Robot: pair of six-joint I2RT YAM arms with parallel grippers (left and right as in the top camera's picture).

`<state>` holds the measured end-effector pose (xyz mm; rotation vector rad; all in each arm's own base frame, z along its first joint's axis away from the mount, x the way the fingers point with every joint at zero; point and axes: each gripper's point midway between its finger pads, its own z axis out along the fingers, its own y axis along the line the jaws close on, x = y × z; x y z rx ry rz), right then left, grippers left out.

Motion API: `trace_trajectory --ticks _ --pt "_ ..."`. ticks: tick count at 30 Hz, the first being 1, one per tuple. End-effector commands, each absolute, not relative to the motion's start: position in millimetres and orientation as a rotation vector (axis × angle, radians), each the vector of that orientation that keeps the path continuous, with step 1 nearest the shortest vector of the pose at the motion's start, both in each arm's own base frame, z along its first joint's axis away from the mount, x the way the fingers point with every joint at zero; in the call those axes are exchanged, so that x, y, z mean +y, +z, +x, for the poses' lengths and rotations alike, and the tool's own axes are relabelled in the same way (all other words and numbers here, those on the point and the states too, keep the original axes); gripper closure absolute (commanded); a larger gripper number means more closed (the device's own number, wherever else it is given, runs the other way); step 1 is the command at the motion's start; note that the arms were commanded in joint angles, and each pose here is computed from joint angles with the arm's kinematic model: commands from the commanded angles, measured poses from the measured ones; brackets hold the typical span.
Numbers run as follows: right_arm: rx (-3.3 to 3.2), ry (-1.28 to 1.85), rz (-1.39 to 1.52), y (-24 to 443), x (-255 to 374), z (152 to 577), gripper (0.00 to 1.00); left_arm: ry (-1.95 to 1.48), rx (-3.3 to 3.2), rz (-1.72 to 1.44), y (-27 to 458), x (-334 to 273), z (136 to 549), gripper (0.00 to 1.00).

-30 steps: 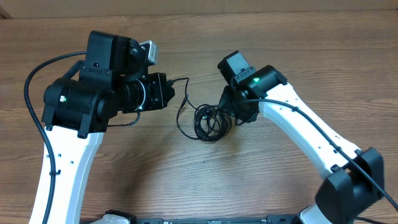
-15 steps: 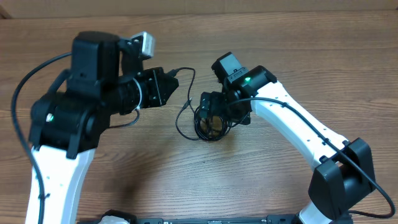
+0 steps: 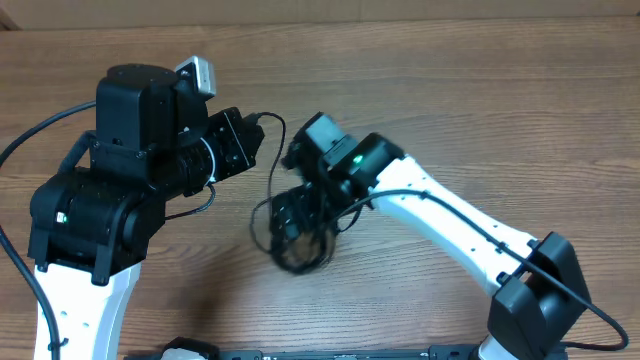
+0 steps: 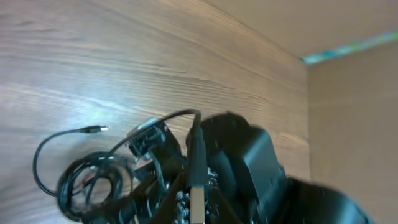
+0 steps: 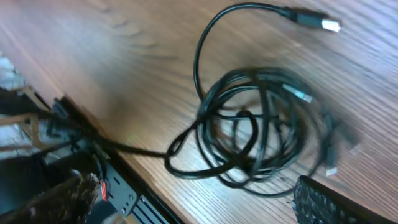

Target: Untangle cables

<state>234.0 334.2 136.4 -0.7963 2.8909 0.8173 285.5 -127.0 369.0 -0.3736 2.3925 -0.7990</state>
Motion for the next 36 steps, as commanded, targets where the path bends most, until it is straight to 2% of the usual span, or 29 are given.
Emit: trace_trajectory --ticks 1,7,13,20,22,24,26,28,33,36 --pt "2.880 0.773 -0.786 134.0 334.7 236.8 0.00 -0.709 2.361 -0.526 370.1 -107.4 285.3 0.96" --pt "2.946 0.757 -0.539 133.9 321.5 255.3 0.00 -0.636 2.396 -0.578 359.7 -97.5 279.5 0.96" --pt "2.833 1.076 -0.707 156.0 345.4 248.9 0.00 -0.706 2.402 -0.624 360.6 -104.3 277.0 0.96" --pt "2.748 1.094 -0.785 161.3 368.1 243.0 0.00 -0.742 2.391 -0.683 361.8 -106.1 277.6 0.96" --pt "2.773 1.003 -0.714 155.5 367.4 247.4 0.00 -0.723 2.392 -0.692 360.4 -103.6 277.4 0.96" --pt "2.803 0.891 -0.596 148.9 363.2 255.4 0.05 -0.724 2.393 -0.692 360.3 -103.7 277.2 0.96" --pt "2.814 0.815 -0.506 145.2 360.3 261.4 0.17 -0.725 2.394 -0.692 360.2 -103.8 277.0 0.96" --pt "2.806 0.804 -0.480 145.6 362.8 262.8 0.23 -0.730 2.396 -0.690 360.3 -104.5 276.7 0.96" --pt "2.769 0.831 -0.496 149.9 371.1 264.0 0.30 -0.733 2.401 -0.700 359.3 -104.7 275.5 0.96" --pt "2.766 0.832 -0.496 150.3 371.5 264.7 0.31 -0.748 2.400 -0.719 359.6 -105.9 274.9 0.96"
